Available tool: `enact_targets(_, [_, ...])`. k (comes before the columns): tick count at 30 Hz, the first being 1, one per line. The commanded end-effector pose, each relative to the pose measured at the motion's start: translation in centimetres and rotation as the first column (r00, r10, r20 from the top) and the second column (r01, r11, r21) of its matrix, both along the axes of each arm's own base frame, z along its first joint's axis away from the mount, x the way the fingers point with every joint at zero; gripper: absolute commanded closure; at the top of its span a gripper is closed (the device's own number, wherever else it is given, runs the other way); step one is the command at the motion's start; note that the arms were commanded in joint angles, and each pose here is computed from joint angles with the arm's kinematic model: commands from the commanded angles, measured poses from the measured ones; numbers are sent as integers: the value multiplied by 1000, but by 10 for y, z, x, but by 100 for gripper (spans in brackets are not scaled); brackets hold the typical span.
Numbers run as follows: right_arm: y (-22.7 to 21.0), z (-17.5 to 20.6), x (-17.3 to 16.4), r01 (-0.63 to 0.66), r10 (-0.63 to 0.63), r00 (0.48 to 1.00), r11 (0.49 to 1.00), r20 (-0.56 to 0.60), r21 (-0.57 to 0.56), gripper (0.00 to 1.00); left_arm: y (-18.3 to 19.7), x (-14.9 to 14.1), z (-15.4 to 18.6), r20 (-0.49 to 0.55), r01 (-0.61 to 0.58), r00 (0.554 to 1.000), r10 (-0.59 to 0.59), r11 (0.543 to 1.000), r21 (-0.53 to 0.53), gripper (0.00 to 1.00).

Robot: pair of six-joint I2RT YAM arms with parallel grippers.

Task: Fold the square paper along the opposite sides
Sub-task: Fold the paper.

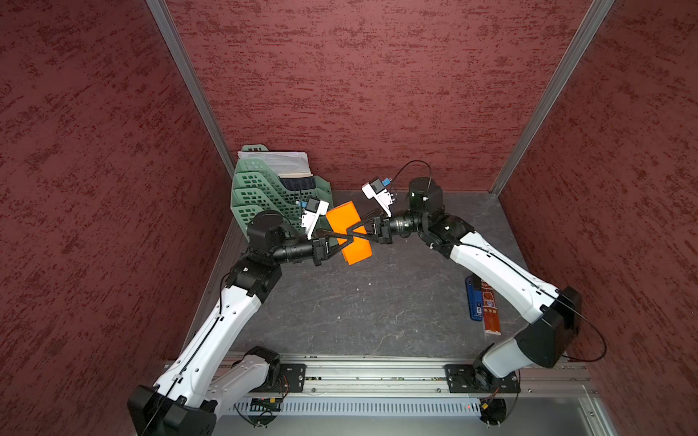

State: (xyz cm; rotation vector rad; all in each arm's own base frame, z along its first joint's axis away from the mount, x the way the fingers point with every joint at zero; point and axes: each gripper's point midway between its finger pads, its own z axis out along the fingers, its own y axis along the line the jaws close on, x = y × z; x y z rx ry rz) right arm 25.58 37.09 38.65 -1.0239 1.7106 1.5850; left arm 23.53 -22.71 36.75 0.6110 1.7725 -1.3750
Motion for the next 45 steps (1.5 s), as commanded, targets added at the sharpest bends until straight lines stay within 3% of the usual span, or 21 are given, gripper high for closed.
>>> enact_targets(1, [-1, 0, -7, 13, -12, 1000, 1000, 14, -19, 81, 1, -7, 18, 70, 2, 998, 0, 1000, -19, 100])
enact_targets(3, [-3, 2, -7, 14, -14, 1000, 1000, 18, -19, 77, 3, -10, 19, 82, 10, 997, -8, 1000, -24, 100])
enact_targets(11, [-21, 25, -14, -53, 53, 999, 996, 4, 66, 39, 3, -34, 26, 140, 156, 979, -148, 987, -48, 100])
enact_targets(15, [-34, 35, -21, -108, 110, 994, 985, -9, 132, 32, 2, -43, 28, 148, 218, 967, -207, 974, -61, 100])
enact_targets(19, [-37, 31, -29, -154, 159, 987, 977, -25, 151, 33, 1, -45, 28, 144, 244, 962, -234, 968, -61, 100])
enact_targets(34, [-42, 41, -43, -214, 223, 975, 959, -26, 188, 72, -1, -42, 23, 123, 273, 956, -265, 960, -59, 100])
enact_targets(41, [-42, 30, -37, -183, 191, 981, 971, -37, 154, 78, -1, -43, 22, 125, 274, 956, -265, 960, -56, 100])
enact_targets(45, [-43, 25, -31, -145, 151, 988, 981, -37, 125, 98, -1, -45, 21, 130, 280, 954, -271, 959, -53, 100])
